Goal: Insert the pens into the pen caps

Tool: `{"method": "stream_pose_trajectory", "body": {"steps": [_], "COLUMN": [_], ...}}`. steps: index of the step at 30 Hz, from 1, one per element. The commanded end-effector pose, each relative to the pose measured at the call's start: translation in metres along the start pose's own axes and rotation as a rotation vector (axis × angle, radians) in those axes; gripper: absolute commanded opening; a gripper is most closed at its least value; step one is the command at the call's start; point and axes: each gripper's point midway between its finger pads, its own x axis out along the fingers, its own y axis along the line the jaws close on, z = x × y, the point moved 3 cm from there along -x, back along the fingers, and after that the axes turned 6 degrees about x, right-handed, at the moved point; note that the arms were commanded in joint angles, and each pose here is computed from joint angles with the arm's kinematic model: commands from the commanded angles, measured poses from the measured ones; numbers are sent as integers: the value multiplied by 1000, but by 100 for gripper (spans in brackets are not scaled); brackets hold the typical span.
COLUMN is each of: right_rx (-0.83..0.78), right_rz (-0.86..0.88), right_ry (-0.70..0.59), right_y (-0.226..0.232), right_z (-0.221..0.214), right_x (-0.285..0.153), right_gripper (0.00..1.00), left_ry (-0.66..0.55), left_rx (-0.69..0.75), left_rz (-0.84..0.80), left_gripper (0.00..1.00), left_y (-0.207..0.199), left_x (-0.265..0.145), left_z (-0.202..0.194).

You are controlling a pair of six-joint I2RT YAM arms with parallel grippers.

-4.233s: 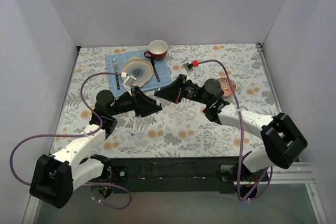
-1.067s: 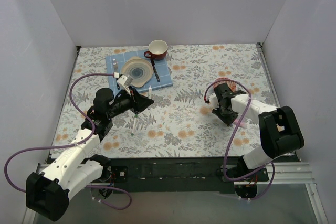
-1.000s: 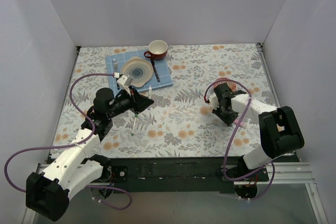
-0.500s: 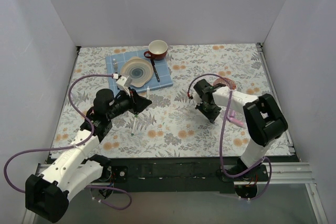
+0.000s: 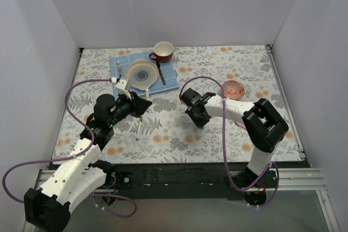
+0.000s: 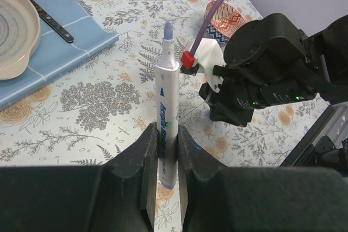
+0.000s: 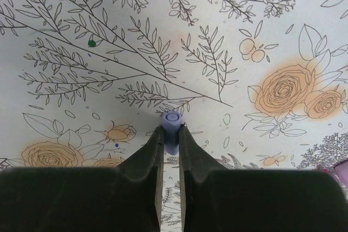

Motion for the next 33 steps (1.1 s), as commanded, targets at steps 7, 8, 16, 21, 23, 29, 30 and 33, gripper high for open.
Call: {"method": "stream_pose_trajectory", "body": {"steps": [7,8,16,21,23,29,30,33], "right_rx": [96,94,89,78,74,94,100,132], "right_rz": [31,45,92,105,109,123,125,142], "right_ry": [-99,-106,-182,-199,-198,-218,-226,-288], "right_y": [4,5,5,6,7,3,2,1], "right_z": [-1,1,14,23,23,29,32,48], "right_x": [-3,-5,-29,-36,-34,-32,-34,-50], "right_gripper": [1,1,1,1,1,1,1,1], "left_ry": [29,53,155,188,208,222,239,248], "left_rx": [-57,-107,-320,-404,-412,-421,-430,-472], "left_rz": [-172,-185,-290,-311,-304,-284,-298,-368], "left_gripper": [0,0,0,0,0,0,0,0], "left_y": [-27,-28,-44,-51,-51,-48,-50,-61], "left_x": [3,7,10,10,11,13,12,11], "left_z": [3,-2,-40,-63,-72,-84,-89,-97]}}
